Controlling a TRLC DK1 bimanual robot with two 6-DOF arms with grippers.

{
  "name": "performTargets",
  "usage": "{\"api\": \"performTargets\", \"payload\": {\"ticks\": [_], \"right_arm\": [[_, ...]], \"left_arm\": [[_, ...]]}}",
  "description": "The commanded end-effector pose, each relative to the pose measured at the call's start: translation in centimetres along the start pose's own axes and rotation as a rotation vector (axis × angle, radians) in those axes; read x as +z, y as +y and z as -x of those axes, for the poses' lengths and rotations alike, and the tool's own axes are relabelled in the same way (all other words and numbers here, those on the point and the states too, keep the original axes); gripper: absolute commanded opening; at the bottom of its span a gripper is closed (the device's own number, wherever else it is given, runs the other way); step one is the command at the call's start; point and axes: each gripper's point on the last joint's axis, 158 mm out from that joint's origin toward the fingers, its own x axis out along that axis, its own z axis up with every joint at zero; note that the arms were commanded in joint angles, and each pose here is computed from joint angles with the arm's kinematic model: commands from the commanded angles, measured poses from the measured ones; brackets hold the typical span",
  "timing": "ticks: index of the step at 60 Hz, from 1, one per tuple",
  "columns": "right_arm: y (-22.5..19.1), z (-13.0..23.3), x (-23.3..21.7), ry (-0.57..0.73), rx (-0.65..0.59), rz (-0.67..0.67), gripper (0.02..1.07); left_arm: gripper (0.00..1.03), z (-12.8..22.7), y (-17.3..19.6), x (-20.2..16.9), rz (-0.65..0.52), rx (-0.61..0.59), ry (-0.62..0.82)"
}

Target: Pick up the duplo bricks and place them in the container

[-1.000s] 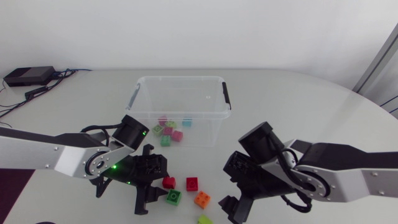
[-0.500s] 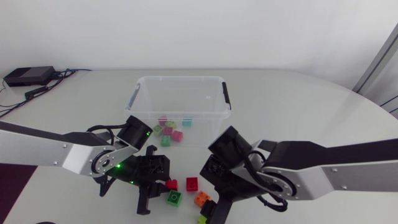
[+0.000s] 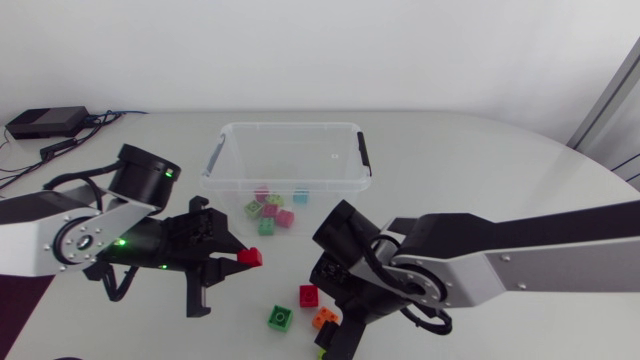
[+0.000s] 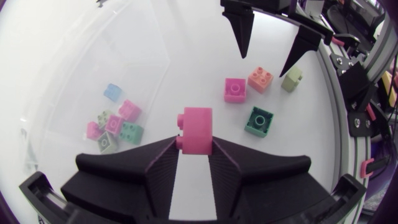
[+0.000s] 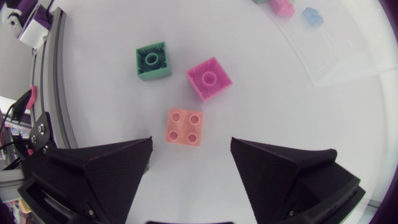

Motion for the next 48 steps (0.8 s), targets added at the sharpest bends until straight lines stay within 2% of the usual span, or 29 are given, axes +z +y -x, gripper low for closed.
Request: {"api": "performTargets", "payload": {"ticks": [1, 8, 16, 24, 29, 33, 43, 48], "right_arm": [[0.4, -0.3, 0.0, 0.049, 0.015, -0.015, 0.92], [0.5, -0.6, -0.1, 0.092, 0.023, -0.017, 0.85], [1.1, -0.7, 0.1, 0.134, 0.052, -0.014, 0.85], [1.5, -1.1, 0.0, 0.179, 0.078, -0.022, 0.76], [1.5, -1.3, -0.1, 0.208, 0.085, -0.030, 0.75], [1.2, -2.0, -0.3, 0.233, 0.086, -0.037, 0.61], [0.7, -2.6, 0.0, 0.220, 0.093, -0.049, 0.37], [0.4, -2.3, 0.0, 0.198, 0.087, -0.053, 0.35]], "left_arm": [[0.27, 1.1, -0.5, -0.5, 0.015, 0.002, -0.009], [0.27, 2.3, -0.2, -0.5, 0.015, 0.021, -0.016], [0.27, 3.0, -0.2, -0.7, 0.019, 0.029, -0.020], [0.27, 3.7, -0.1, -0.5, 0.017, 0.043, -0.027], [0.27, 4.3, 0.1, -0.5, 0.015, 0.053, -0.030], [0.27, 4.9, 0.6, -0.4, 0.019, 0.072, -0.038], [0.27, 6.7, 2.4, 0.8, 0.017, 0.129, -0.074], [0.27, 7.6, 3.6, 2.0, 0.024, 0.165, -0.105]]}}
